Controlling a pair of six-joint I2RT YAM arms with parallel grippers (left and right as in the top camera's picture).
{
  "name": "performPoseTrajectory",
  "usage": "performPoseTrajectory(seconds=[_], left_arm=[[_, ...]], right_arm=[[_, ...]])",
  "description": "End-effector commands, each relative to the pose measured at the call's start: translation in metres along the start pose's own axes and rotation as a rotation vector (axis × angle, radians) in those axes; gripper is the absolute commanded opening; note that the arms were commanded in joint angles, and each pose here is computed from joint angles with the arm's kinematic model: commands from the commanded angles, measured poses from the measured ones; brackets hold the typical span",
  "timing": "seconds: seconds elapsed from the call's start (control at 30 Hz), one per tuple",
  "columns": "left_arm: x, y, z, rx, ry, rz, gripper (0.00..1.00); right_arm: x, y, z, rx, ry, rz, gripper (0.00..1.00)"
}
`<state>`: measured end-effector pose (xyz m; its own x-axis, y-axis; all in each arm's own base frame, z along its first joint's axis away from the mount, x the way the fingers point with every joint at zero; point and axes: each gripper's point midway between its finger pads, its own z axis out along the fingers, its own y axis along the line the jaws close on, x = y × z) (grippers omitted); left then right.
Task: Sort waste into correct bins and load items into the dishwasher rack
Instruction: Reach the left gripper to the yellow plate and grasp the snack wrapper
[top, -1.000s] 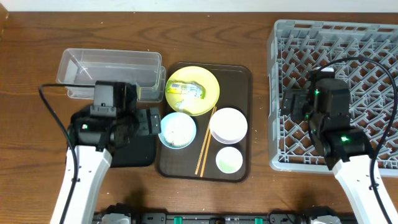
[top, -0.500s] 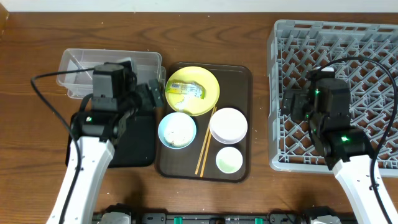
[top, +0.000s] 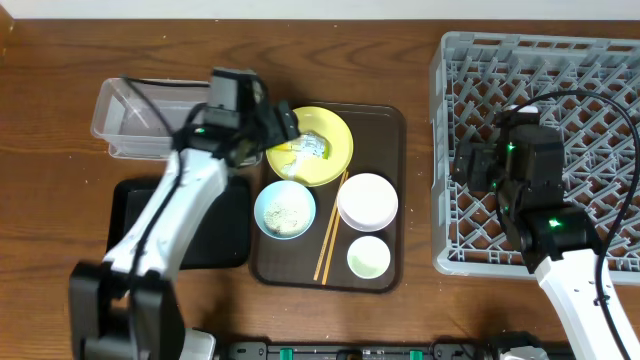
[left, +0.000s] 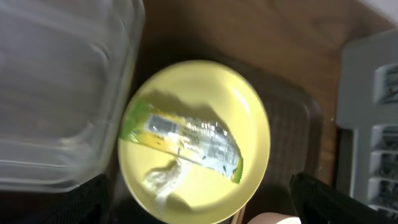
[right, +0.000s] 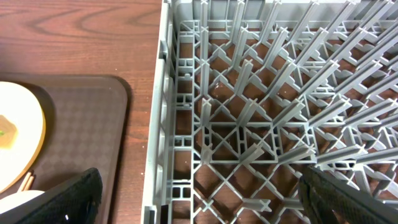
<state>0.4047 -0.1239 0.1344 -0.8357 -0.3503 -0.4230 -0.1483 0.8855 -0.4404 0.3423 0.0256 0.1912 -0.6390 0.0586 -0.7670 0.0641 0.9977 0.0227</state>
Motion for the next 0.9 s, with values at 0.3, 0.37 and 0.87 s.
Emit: performPoseTrajectory(seconds=[0.3,0.37,0.87], left_arm=[[0.032,0.002,0.077,-0.068,0.089,-0.029,0.93],[0.031,0.011,0.081,-0.109,0.077,-0.029,0.93],[0.045,0.021,0.101,-0.147,0.114,-0.022,0.75]], right_arm=[[-0.012,0.000,-0.007,-0.004,-0.031,0.013,0.99],[-0.012,0.000,-0.007,-0.004,-0.030,0.013,0.99],[-0.012,-0.001,-0.007,-0.004,-0.030,0.013,0.99]])
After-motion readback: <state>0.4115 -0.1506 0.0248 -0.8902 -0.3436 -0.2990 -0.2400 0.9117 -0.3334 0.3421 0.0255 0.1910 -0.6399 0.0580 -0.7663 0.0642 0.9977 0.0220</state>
